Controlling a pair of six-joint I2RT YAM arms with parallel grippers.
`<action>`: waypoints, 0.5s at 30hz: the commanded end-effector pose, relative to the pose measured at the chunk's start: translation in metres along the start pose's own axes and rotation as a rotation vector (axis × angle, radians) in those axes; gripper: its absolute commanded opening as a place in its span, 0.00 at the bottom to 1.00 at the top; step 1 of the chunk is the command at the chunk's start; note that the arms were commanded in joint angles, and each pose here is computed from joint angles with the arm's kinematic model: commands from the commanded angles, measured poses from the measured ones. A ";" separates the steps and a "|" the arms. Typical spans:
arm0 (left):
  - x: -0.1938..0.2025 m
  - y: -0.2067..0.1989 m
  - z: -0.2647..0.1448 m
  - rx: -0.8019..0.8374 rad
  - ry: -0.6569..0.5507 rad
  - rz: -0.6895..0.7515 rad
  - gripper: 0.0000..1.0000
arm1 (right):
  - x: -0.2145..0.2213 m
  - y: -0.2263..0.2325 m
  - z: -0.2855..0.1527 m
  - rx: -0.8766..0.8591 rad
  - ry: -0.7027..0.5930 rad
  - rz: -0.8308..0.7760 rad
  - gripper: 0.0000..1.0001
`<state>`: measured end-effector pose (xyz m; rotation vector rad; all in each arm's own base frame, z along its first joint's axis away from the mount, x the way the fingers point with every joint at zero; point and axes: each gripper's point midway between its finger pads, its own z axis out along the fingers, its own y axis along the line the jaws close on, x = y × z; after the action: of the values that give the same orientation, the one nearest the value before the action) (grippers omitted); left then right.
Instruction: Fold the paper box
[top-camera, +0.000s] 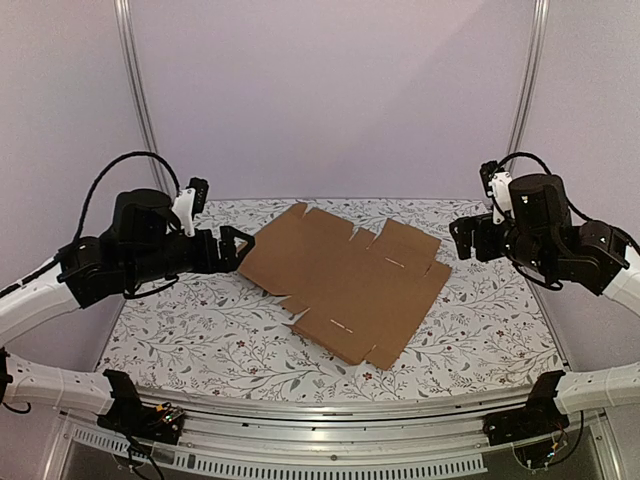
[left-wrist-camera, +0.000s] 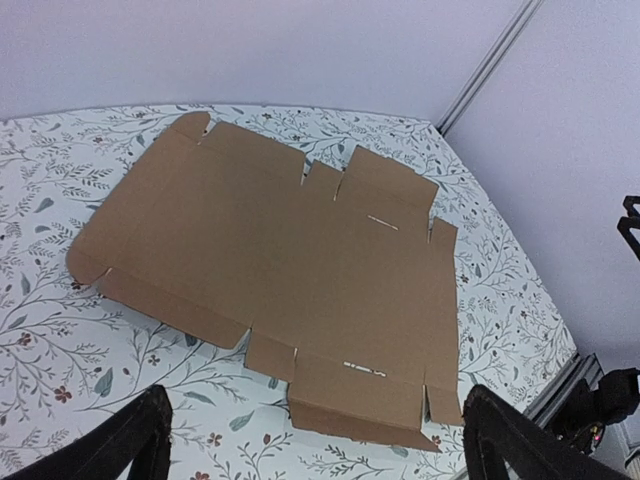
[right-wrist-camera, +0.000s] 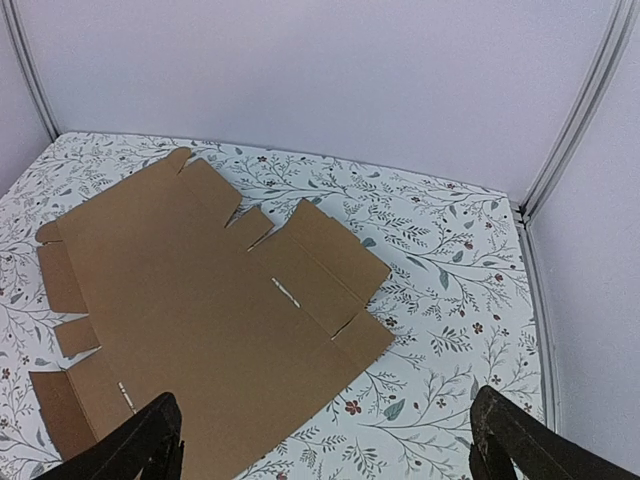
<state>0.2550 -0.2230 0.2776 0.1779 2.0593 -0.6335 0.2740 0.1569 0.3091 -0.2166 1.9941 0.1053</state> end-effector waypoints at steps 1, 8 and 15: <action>0.002 0.005 0.003 -0.019 0.021 -0.032 1.00 | 0.021 -0.014 0.000 0.068 0.044 -0.024 0.99; 0.011 0.010 0.011 -0.017 0.031 -0.139 1.00 | 0.028 -0.014 0.001 0.071 0.089 -0.142 0.99; 0.029 0.020 0.036 -0.017 0.072 -0.350 1.00 | 0.036 -0.013 0.003 0.059 0.113 -0.180 0.99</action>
<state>0.2645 -0.2240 0.2524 -0.0222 2.1334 -0.7357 0.2668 0.1416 0.2850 -0.3171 2.0526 -0.0419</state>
